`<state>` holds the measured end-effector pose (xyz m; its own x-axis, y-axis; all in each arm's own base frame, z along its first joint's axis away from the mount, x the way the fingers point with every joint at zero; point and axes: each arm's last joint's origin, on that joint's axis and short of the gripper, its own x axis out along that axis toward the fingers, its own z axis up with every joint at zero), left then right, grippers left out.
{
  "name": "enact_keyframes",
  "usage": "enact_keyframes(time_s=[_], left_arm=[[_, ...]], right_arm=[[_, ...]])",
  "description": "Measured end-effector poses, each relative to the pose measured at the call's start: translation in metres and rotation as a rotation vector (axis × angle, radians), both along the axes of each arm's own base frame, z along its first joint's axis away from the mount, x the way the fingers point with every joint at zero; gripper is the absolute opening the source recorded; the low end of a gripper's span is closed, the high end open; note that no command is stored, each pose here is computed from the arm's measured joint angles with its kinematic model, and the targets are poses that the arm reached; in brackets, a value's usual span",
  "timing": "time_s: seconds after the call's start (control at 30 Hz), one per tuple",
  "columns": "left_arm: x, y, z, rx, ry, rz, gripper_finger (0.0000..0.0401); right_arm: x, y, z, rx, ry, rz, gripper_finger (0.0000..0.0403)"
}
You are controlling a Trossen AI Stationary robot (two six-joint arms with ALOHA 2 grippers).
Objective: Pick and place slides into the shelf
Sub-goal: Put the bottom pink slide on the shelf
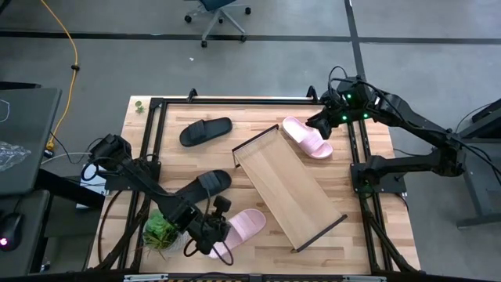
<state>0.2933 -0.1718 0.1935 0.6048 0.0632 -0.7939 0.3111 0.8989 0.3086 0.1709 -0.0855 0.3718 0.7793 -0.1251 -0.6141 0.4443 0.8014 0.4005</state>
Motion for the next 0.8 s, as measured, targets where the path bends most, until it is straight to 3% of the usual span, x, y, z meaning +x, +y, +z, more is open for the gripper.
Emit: enact_keyframes(time_s=[0.17, 0.37, 0.63, 0.8], left_arm=[[-0.003, -0.008, 0.001, 0.023, -0.006, -0.078, 0.0012], [-0.003, -0.019, 0.005, 0.082, -0.075, -0.192, 0.0072], [0.004, -0.014, -0.003, 0.252, -0.09, -0.229, 0.015], [0.007, -0.016, -0.013, 0.258, -0.062, -0.264, 0.0165]], right_arm=[[0.0, -0.001, 0.0, 0.013, 0.005, -0.051, 0.0098], [0.0, -0.001, 0.0, 0.045, 0.001, -0.079, 0.0098], [-0.001, -0.002, 0.0, 0.049, 0.004, -0.113, 0.0098], [0.0, -0.002, 0.0, 0.052, 0.001, -0.117, 0.0098]])
